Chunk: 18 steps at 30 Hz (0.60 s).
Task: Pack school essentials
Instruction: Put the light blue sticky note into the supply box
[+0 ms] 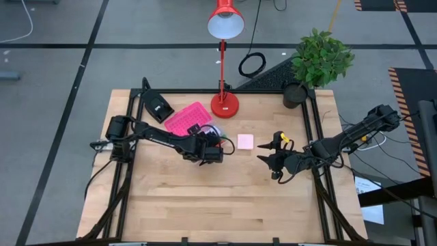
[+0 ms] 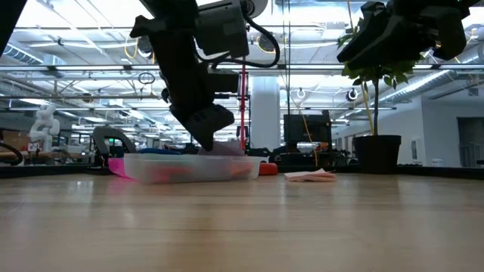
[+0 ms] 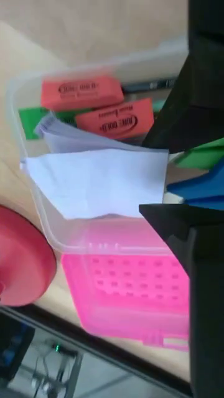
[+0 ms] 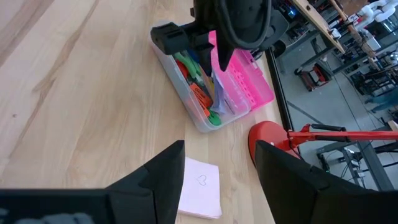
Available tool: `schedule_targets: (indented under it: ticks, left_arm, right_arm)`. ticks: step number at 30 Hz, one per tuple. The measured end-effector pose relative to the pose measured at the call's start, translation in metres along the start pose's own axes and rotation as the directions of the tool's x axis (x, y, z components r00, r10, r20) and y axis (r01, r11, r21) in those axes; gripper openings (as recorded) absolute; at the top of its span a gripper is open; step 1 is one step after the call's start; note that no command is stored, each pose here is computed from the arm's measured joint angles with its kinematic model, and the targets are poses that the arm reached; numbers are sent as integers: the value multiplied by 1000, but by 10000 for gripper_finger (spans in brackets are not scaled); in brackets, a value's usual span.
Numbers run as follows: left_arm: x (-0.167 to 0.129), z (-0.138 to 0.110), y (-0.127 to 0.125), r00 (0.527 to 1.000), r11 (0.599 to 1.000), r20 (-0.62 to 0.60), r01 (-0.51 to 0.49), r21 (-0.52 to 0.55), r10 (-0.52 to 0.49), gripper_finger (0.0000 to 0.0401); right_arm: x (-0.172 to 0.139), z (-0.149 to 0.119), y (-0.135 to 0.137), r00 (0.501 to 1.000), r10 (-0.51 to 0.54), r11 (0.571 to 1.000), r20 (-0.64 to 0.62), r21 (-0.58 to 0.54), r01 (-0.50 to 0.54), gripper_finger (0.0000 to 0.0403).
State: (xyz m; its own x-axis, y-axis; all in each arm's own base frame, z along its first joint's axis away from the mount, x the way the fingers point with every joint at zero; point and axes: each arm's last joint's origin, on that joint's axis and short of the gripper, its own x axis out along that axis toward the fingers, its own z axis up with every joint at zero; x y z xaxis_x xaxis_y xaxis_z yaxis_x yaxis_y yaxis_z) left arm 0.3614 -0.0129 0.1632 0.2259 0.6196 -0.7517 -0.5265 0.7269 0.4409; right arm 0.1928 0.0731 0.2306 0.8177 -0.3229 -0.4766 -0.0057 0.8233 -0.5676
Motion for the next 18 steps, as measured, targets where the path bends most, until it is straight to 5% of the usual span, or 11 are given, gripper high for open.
schedule_targets:
  ticks: [18]
  left_arm:
    - [-21, 13, 8, 979, 975, 43, 202, -90, -199, 143]
  right_arm:
    - [0, 0, 0, 1000, 0, 1000, 1, 1, 0, 187]
